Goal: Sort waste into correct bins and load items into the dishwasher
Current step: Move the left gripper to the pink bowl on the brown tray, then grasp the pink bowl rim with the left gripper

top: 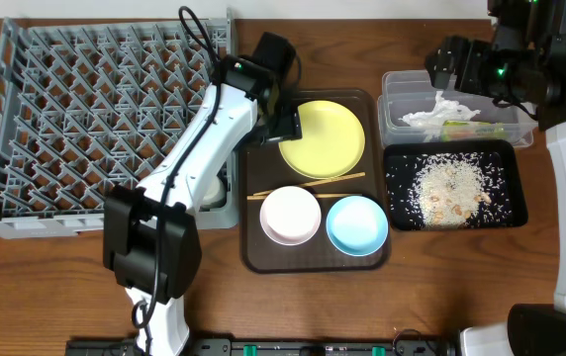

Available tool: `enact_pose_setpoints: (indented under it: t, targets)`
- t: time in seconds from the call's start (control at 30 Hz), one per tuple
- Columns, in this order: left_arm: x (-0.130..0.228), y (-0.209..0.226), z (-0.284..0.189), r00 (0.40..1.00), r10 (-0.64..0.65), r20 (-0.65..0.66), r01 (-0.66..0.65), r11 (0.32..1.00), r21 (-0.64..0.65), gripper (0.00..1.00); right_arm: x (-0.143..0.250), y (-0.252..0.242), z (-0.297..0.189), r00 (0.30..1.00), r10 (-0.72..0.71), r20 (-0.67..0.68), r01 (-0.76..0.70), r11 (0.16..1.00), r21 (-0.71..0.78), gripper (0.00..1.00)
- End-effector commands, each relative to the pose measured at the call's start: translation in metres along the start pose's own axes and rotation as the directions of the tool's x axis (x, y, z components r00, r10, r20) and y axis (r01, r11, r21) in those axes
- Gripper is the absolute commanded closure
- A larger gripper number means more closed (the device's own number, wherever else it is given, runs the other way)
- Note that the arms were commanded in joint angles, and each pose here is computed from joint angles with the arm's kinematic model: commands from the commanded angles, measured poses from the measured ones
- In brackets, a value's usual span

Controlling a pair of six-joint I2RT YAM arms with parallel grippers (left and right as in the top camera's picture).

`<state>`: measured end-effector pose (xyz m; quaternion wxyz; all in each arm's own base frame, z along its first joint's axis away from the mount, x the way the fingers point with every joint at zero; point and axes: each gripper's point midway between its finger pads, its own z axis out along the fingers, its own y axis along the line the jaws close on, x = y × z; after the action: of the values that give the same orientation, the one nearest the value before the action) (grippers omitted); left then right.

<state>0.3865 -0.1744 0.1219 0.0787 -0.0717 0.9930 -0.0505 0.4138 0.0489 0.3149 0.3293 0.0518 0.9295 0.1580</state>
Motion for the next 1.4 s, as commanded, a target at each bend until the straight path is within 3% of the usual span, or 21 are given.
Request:
enact_pose_setpoints:
  t: [0.0, 0.33, 0.83, 1.1, 1.3, 1.37]
  targets:
    - [0.005, 0.005, -0.013, 1.0, 0.02, 0.001, -0.02, 0.999, -0.028, 0.16, 0.005, 0.001, 0.011, 1.0, 0.006, -0.026, -0.005, 1.0, 0.007, 0.01]
    - [0.082, 0.03, -0.022, 0.945, 0.161, -0.283, -0.209, 0.967, -0.149, 0.23, 0.015, 0.001, 0.037, 0.997, 0.002, -0.072, -0.001, 1.0, 0.005, 0.01]
    - [0.116, 0.028, 0.019, 0.894, 0.276, -0.354, -0.342, 0.93, -0.139, 0.31, 0.02, 0.002, 0.05, 0.995, -0.004, -0.104, 0.005, 1.0, 0.004, 0.01]
    - [0.126, 0.036, 0.041, 0.888, 0.272, -0.37, -0.344, 0.928, -0.144, 0.33, 0.02, 0.002, 0.05, 0.995, -0.004, -0.105, 0.005, 1.0, 0.004, 0.01]
    - [0.135, 0.031, 0.053, 0.885, 0.269, -0.379, -0.326, 0.941, -0.092, 0.38, 0.02, 0.002, 0.05, 0.995, -0.004, -0.105, 0.004, 1.0, 0.004, 0.01]
    - [0.139, 0.029, 0.058, 0.883, 0.268, -0.385, -0.318, 0.945, -0.073, 0.44, 0.02, 0.002, 0.05, 0.995, -0.004, -0.105, 0.005, 1.0, 0.004, 0.01]
